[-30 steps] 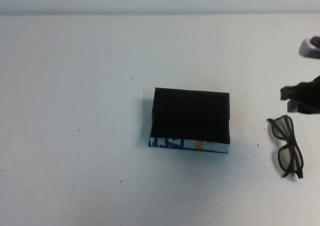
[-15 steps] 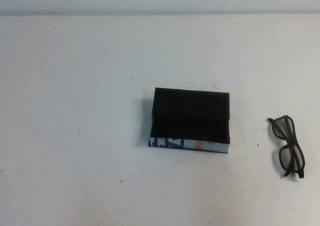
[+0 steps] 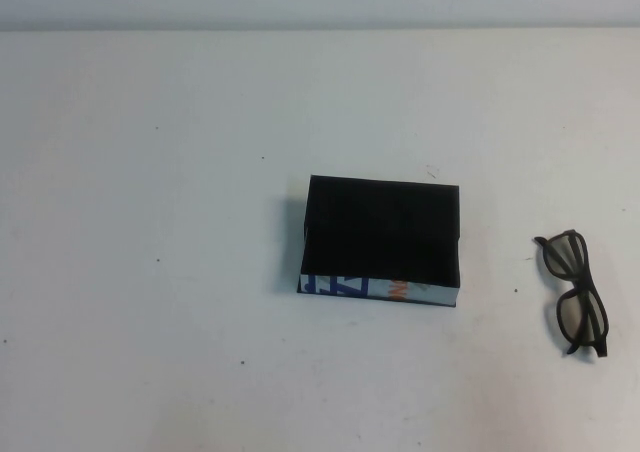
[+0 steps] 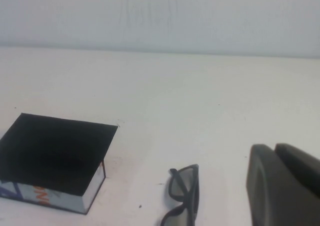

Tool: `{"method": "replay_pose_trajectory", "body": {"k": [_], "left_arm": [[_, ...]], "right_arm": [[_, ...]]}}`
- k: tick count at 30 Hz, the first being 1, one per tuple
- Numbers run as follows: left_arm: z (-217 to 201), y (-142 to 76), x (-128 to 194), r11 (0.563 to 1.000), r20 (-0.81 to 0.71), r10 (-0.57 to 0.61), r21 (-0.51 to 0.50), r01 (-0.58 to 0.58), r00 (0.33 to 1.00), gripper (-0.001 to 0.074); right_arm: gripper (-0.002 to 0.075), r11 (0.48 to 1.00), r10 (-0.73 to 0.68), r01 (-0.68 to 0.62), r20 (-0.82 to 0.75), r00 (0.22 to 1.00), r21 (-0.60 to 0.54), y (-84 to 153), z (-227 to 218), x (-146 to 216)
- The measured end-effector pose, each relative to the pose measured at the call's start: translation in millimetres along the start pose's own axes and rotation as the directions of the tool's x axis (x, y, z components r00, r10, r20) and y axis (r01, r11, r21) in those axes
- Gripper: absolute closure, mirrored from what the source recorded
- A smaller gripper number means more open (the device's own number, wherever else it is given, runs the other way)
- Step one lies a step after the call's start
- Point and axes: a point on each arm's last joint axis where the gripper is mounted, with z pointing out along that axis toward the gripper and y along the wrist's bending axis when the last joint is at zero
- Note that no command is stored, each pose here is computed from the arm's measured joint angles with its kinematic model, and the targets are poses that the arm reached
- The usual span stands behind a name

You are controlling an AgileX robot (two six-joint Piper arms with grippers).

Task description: Take glasses out of glasses case

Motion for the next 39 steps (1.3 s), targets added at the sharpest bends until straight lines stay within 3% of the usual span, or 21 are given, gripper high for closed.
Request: {"method": "replay_pose_trajectory", "body": {"k": [5,13,23,39], "left_arm": [[0,0,0,1.000,0.000,0.000,0.000,0.000,1.000,0.0739],[0,0,0,1.000,0.000,0.000,0.000,0.000,1.000,0.0739],[0,0,0,1.000,0.000,0.000,0.000,0.000,1.000,0.0739],[0,0,0,1.000,0.000,0.000,0.000,0.000,1.000,0.0739]], "right_arm": [[0.0741,1.000,-0.002,0.003,0.080,0.997,-0.006,-2,4,32],[0.0742,0.987,0.126,-0.134,0.084,0.988,0.086,-11,12,100],[0.0742,0.985,0.126,-0.121,-0.034,0.991,0.122,-12,13,113],[0.0742,0.986,0.124,-0.117,-0.047,0.991,0.122,-12,13,114]]}}
